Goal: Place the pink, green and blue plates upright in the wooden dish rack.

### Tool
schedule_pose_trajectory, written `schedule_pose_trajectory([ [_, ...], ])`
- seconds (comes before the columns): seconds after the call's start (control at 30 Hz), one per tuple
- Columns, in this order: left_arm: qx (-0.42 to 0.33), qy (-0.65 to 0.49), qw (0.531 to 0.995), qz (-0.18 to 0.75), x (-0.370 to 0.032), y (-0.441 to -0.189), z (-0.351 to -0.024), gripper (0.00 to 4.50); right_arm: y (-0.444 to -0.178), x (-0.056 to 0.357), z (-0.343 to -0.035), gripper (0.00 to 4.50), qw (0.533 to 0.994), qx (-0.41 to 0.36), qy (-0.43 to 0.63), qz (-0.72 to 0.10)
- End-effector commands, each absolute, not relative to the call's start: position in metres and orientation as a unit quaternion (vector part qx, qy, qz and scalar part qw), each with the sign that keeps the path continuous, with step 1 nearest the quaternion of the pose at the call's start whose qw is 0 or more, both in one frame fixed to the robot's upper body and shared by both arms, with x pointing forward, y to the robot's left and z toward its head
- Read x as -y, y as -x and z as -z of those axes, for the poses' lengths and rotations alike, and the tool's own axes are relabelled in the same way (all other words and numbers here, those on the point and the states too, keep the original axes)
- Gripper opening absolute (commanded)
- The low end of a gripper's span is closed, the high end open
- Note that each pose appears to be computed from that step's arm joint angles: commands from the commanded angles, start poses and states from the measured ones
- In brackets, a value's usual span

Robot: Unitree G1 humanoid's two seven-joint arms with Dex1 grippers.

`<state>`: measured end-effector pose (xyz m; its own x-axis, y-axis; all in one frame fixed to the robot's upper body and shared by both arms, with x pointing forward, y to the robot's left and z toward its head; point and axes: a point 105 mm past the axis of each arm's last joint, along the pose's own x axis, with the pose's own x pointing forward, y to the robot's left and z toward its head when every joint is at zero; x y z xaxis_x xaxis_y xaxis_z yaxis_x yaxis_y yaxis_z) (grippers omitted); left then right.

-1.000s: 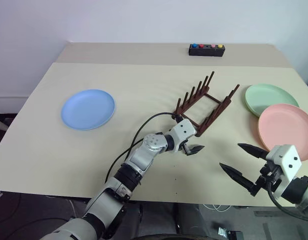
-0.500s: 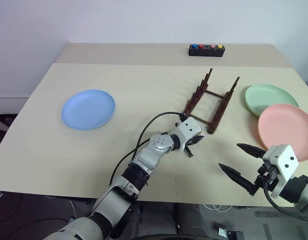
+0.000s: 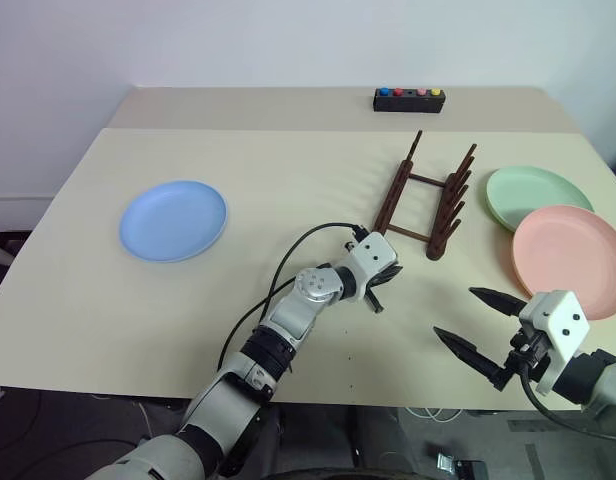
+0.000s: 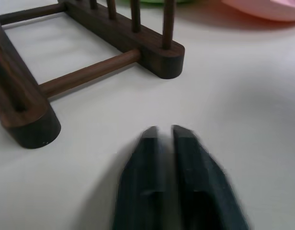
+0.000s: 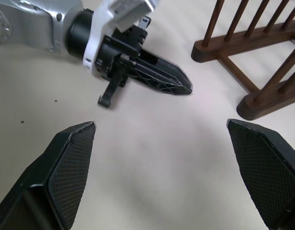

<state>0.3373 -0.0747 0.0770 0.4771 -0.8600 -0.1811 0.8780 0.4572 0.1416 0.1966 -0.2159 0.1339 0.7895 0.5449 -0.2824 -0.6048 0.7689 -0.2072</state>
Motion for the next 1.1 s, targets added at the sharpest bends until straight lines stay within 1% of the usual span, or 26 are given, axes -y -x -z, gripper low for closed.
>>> schedule_pose_trajectory([
  [0.03, -0.062, -0.099, 0.868, 0.482, 0.062, -0.347, -0.070, 2.24, -0.198, 0.214, -0.139, 4.50, 0.936, -0.085, 0.151, -0.305],
  [0.07, -0.064, -0.101, 0.872, 0.475, 0.061, -0.350, -0.071, 2.88, -0.198, 0.214, -0.139, 4.50, 0.937, -0.083, 0.151, -0.304],
  [0.1, -0.065, -0.103, 0.874, 0.470, 0.062, -0.352, -0.071, 3.32, -0.198, 0.214, -0.139, 4.50, 0.937, -0.083, 0.151, -0.304],
  [0.17, -0.067, -0.107, 0.874, 0.470, 0.064, -0.353, -0.070, 4.36, -0.198, 0.214, -0.138, 4.50, 0.938, -0.082, 0.150, -0.302],
  [0.2, -0.068, -0.106, 0.871, 0.475, 0.066, -0.352, -0.070, 4.46, -0.198, 0.214, -0.138, 4.50, 0.938, -0.081, 0.150, -0.301],
  [0.47, -0.067, -0.101, 0.863, 0.491, 0.071, -0.350, -0.072, 4.46, -0.197, 0.214, -0.137, 4.50, 0.940, -0.079, 0.150, -0.295],
  [0.53, -0.065, -0.097, 0.850, 0.514, 0.076, -0.343, -0.073, 4.46, -0.197, 0.215, -0.137, 4.50, 0.940, -0.078, 0.150, -0.295],
  [0.67, -0.064, -0.098, 0.806, 0.581, 0.093, -0.321, -0.075, 4.46, -0.197, 0.215, -0.137, 4.50, 0.941, -0.078, 0.150, -0.295],
  [0.73, -0.063, -0.102, 0.795, 0.594, 0.100, -0.316, -0.076, 4.46, -0.197, 0.216, -0.137, 4.50, 0.941, -0.078, 0.151, -0.294],
  [0.83, -0.066, -0.110, 0.799, 0.587, 0.112, -0.320, -0.078, 4.46, -0.198, 0.216, -0.139, 4.50, 0.941, -0.076, 0.152, -0.293],
  [1.0, -0.075, -0.089, 0.816, 0.566, 0.135, -0.325, -0.084, 4.46, -0.195, 0.214, -0.138, 4.50, 0.942, -0.076, 0.151, -0.290],
  [1.1, -0.065, -0.099, 0.827, 0.550, 0.141, -0.328, -0.087, 4.46, -0.194, 0.213, -0.138, 4.50, 0.943, -0.075, 0.150, -0.287],
])
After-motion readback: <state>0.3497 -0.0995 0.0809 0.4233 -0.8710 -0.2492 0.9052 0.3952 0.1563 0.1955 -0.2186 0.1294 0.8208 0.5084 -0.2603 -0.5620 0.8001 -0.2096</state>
